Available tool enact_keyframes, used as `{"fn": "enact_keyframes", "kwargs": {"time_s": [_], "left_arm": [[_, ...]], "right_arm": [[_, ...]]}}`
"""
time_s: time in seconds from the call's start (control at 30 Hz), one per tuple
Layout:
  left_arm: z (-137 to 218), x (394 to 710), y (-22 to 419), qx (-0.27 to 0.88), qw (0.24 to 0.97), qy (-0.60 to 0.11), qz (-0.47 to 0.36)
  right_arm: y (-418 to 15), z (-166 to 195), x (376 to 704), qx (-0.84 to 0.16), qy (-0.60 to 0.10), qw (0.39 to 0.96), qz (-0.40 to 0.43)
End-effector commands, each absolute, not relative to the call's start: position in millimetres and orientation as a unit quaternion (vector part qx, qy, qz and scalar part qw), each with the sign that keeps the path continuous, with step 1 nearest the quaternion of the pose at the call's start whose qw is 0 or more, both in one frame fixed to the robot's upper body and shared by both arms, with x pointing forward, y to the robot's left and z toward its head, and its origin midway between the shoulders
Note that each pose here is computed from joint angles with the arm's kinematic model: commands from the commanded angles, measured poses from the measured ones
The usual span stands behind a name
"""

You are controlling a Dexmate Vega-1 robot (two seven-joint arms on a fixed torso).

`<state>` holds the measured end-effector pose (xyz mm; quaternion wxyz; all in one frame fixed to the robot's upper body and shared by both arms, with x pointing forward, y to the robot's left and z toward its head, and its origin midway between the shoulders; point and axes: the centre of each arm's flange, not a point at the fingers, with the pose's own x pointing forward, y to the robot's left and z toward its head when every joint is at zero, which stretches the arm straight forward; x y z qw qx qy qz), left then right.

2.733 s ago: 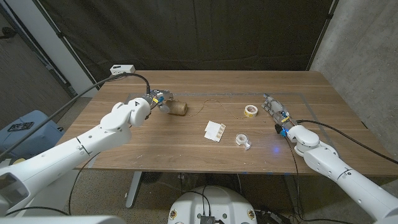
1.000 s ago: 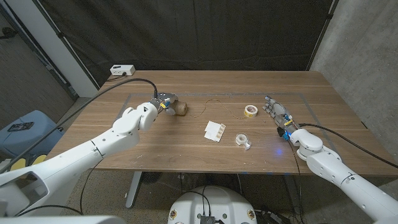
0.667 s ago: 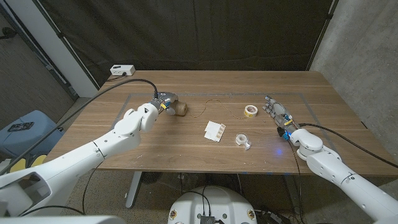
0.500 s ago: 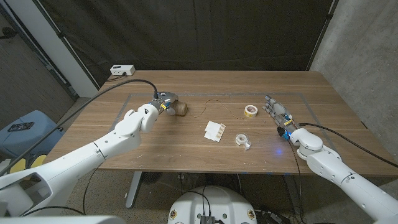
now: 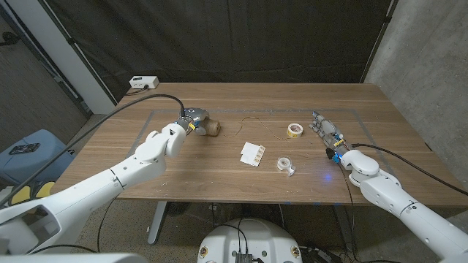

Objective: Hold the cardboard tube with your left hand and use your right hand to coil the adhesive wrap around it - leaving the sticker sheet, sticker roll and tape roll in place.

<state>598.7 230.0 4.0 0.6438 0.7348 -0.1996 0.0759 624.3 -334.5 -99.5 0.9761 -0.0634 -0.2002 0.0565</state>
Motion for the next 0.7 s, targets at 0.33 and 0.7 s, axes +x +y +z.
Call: {"fn": "enact_keyframes", "kwargs": {"time_s": [0.33,0.7], "left_arm": [[33.9,581.1,217.7,0.706,0.667,-0.227,0.078],[44.0,581.8,209.4,0.697,0.673,-0.237,0.07]], "right_arm": [[-336.9,-85.9,617.5,-0.072,-0.214,0.973,0.058],[-340.2,-72.6,615.0,-0.083,-0.226,0.969,0.058]]}}
